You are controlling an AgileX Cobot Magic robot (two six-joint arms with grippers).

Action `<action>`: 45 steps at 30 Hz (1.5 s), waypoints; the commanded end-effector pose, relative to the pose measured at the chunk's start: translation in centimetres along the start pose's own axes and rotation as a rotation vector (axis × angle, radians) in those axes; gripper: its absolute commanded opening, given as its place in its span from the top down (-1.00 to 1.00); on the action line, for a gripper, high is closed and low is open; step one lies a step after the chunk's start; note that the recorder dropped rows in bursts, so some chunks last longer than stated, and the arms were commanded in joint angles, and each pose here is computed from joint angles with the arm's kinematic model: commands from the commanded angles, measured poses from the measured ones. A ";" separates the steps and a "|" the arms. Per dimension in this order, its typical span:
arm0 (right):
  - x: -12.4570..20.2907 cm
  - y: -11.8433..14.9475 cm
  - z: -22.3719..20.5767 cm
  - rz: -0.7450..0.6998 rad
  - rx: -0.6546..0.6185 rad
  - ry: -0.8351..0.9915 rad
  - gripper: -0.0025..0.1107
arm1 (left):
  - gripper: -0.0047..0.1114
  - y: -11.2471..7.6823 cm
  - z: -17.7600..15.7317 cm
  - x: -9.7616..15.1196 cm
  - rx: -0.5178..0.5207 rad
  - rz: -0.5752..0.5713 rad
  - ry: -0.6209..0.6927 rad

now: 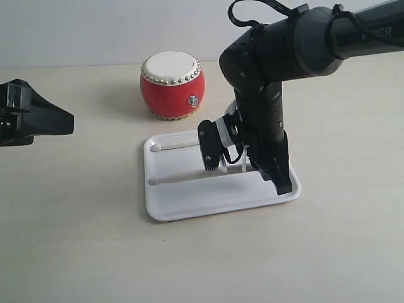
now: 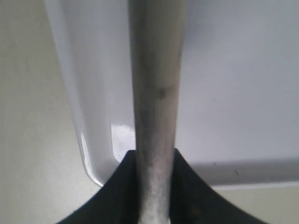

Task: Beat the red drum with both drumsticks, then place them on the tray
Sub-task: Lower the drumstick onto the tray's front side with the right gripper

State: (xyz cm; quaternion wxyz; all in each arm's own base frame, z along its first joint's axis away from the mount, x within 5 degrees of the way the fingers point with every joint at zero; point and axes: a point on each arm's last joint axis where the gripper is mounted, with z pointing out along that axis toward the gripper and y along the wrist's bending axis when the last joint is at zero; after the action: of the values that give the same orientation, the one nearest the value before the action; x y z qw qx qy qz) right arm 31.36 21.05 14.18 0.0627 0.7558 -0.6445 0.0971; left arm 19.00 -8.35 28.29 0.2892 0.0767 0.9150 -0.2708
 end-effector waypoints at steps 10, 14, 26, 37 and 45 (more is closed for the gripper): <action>-0.3 -0.1 1.7 0.022 -0.015 0.021 0.96 | -0.29 0.0 -0.1 0.2 0.002 0.003 0.007; -0.4 -0.1 1.7 0.022 -0.010 0.017 0.92 | -0.29 0.0 -0.1 0.2 0.002 0.003 0.007; -0.4 -0.2 1.7 0.046 -0.004 0.011 0.75 | -0.29 0.0 -0.1 0.2 0.004 0.003 0.013; -0.5 -0.3 1.7 0.089 0.015 -0.002 0.75 | -0.29 0.0 -0.1 0.2 0.004 0.003 0.013; -0.6 -0.4 1.7 0.091 0.023 -0.006 0.75 | -0.29 0.0 -0.1 0.2 0.004 0.003 0.013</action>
State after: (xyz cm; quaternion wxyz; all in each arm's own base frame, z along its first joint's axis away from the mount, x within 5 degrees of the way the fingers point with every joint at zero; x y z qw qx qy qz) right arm 31.71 21.26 12.30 0.0538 0.7276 -0.6761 0.1027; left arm 18.86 -8.40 28.23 0.2812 0.0798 0.9166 -0.2728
